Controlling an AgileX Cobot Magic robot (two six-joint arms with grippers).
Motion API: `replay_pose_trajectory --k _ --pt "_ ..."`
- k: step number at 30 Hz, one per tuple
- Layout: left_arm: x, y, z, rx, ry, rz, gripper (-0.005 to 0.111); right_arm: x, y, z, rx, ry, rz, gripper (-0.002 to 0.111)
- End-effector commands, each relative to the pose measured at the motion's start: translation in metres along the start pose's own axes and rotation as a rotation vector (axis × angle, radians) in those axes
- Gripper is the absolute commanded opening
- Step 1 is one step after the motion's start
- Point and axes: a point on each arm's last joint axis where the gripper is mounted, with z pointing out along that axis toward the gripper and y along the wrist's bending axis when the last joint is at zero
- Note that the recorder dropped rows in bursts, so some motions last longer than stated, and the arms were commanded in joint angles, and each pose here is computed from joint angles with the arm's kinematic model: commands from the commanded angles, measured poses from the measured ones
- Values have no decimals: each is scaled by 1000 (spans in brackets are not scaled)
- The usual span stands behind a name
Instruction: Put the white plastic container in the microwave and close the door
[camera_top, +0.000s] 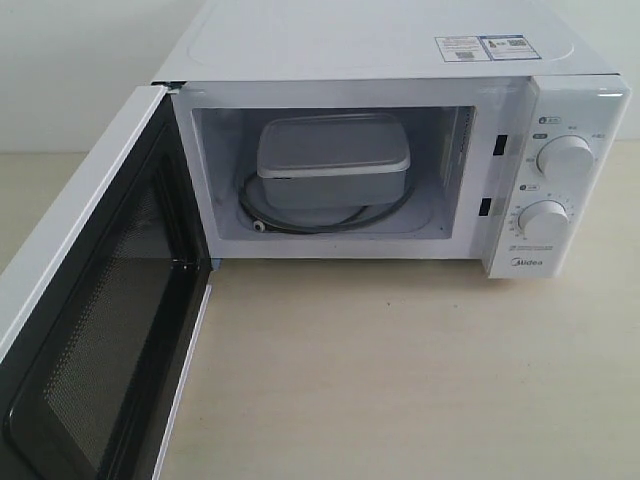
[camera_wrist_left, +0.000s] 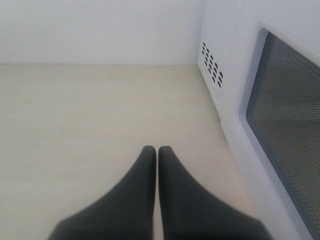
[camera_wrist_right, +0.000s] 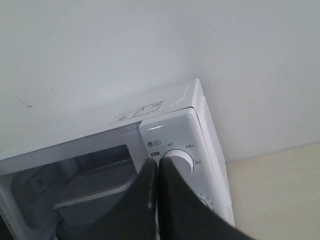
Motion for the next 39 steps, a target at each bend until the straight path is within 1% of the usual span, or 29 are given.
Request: replay_pose_trajectory --k 1,4,6,8,9,11,13,16,17,18,19,22,24,27,29,36,39 --pt "1 0 0 -2 1 -3 4 3 0 0 -3 15 -2 0" --pt "1 0 0 -2 1 -3 4 6 2 0 -29 48 -6 0" --pt "1 0 0 -2 1 -3 4 7 4 -2 -57 57 -76 0" --pt "1 0 0 -2 1 -3 4 10 6 -5 -86 73 -210 0" --pt "1 0 0 -2 1 -3 4 12 6 -6 -95 91 -252 0" --pt "1 0 0 -2 1 -3 4 16 5 -8 -92 140 -291 0" --pt "1 0 0 -2 1 -3 4 21 2 -9 -67 202 -307 0" --pt "1 0 0 -2 1 -3 4 25 -2 -9 -35 224 -304 0" --pt "1 0 0 -2 1 -3 4 30 -3 -9 -32 237 -309 0" --pt "1 0 0 -2 1 -3 4 42 -7 -9 -25 273 -310 0" --pt "1 0 0 -2 1 -3 4 45 -9 -9 -23 281 -321 0" --pt "1 0 0 -2 1 -3 4 50 -12 -11 -6 351 -356 0" --pt "1 0 0 -2 1 -3 4 50 -12 -11 -6 351 -358 0" --pt "1 0 0 -2 1 -3 4 57 -14 -14 12 432 -353 0" --pt "1 0 0 -2 1 -3 4 57 -14 -14 14 433 -316 0" --pt "1 0 0 -2 1 -3 4 57 -14 -14 17 433 -314 0" --pt "1 0 0 -2 1 -3 4 56 -16 -14 68 426 -298 0"
